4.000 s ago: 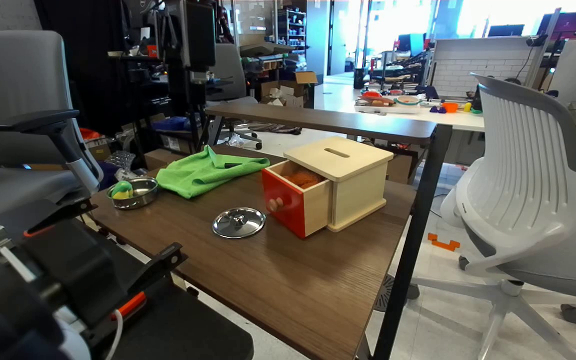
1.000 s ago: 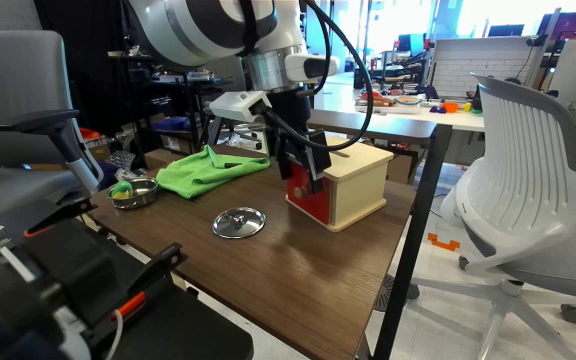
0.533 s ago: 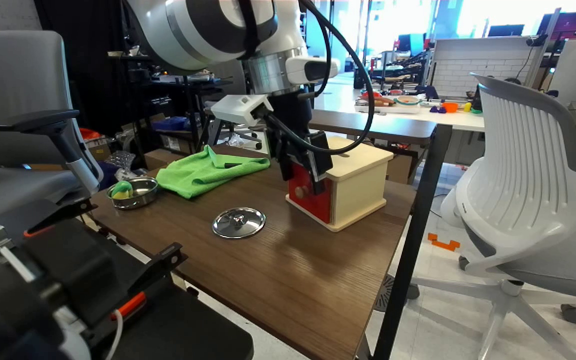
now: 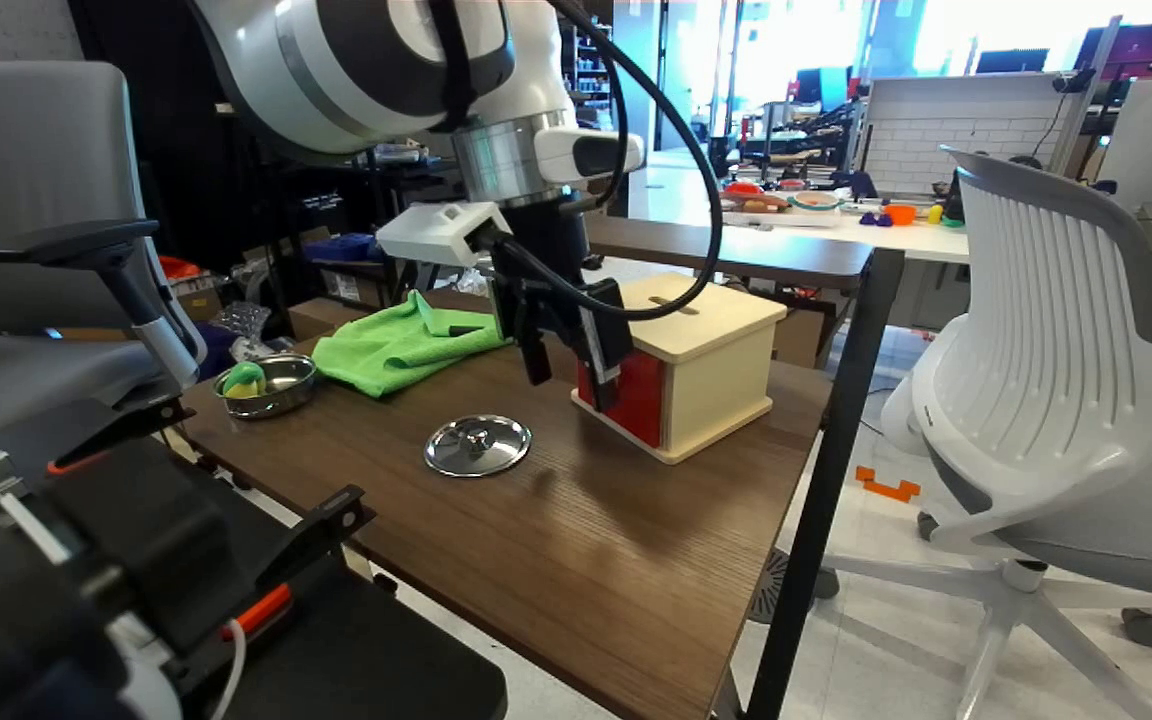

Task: Close the open drawer

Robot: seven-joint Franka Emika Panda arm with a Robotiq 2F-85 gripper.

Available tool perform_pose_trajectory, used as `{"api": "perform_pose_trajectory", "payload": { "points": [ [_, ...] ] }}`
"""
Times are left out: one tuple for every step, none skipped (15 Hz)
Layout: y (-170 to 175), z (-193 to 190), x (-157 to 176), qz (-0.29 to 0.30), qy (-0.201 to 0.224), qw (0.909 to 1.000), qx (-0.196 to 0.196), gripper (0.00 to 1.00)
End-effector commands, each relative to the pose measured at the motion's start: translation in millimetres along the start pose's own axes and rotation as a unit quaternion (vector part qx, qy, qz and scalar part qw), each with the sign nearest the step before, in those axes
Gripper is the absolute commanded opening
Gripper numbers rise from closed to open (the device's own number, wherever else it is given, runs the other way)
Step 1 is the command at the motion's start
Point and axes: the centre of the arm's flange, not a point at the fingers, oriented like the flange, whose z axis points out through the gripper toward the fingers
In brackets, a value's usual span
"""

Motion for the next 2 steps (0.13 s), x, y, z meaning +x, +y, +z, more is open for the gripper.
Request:
{"api": "perform_pose_trajectory", "payload": {
  "points": [
    [-0.2,-1.8,-10.1,-0.007,-0.007,0.9999,-0.003,1.00],
    [0.2,-4.2,-18.7,-0.012,-0.013,0.9998,-0.006,1.00]
  ]
}}
